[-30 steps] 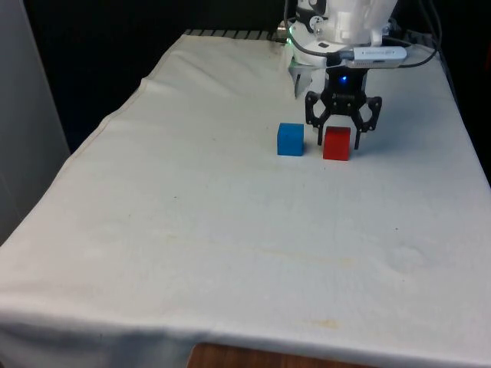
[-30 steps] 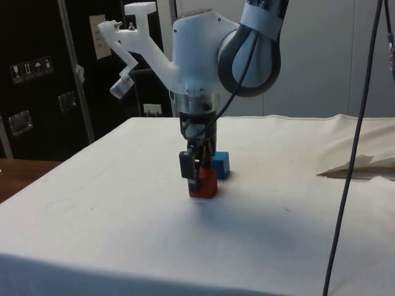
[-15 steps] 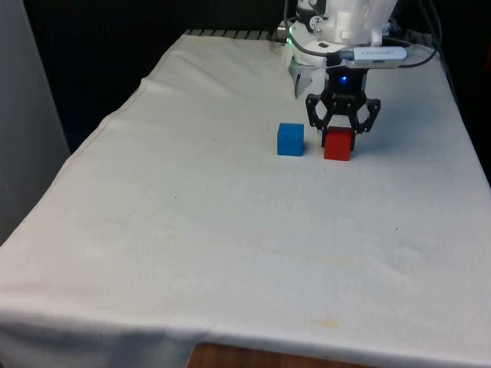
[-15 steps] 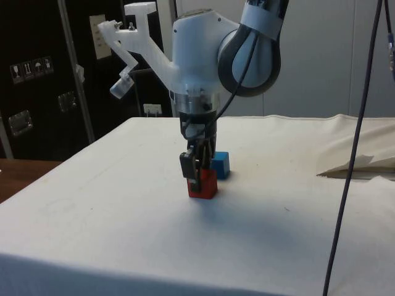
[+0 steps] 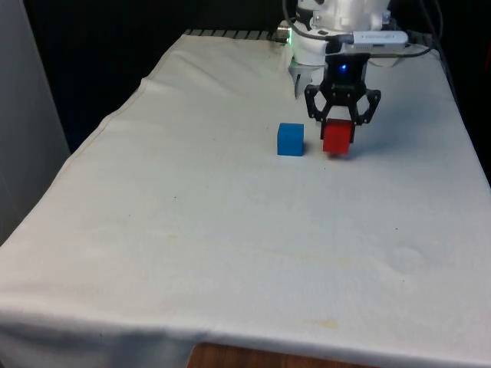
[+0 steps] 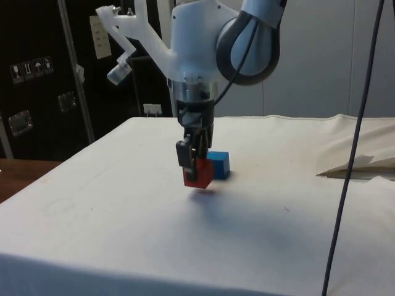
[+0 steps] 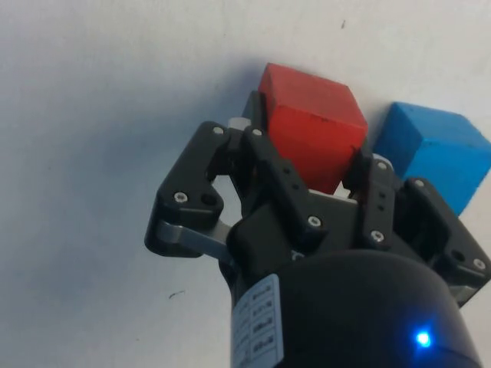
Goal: Stack the two cubes.
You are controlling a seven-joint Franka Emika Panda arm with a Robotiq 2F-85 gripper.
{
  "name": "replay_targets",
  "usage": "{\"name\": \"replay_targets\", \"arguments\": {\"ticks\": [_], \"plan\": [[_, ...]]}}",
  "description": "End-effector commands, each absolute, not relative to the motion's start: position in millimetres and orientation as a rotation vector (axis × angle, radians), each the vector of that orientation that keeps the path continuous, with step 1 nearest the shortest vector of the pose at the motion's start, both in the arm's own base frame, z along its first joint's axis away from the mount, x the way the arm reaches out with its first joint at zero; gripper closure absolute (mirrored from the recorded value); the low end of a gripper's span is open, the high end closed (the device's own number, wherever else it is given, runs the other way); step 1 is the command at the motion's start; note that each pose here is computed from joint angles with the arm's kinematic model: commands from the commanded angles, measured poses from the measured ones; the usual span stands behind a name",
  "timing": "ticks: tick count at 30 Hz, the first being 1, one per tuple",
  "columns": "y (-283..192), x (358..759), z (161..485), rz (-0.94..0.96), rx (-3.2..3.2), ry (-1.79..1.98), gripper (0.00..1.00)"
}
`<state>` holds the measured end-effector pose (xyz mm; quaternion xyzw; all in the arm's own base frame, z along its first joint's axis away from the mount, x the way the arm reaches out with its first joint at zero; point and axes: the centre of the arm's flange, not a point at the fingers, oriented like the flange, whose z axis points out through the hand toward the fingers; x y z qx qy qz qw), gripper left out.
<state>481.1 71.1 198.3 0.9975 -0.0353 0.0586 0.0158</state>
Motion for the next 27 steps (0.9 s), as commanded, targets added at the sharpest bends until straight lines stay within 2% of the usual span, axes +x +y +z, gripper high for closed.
{"name": "replay_targets", "arguments": {"ticks": [1,27], "plan": [[70.8,479.9,202.9,0.183,3.106,-0.112,1.0],[62.4,478.9,265.1,0.251,3.088,-0.126,1.0]]}}
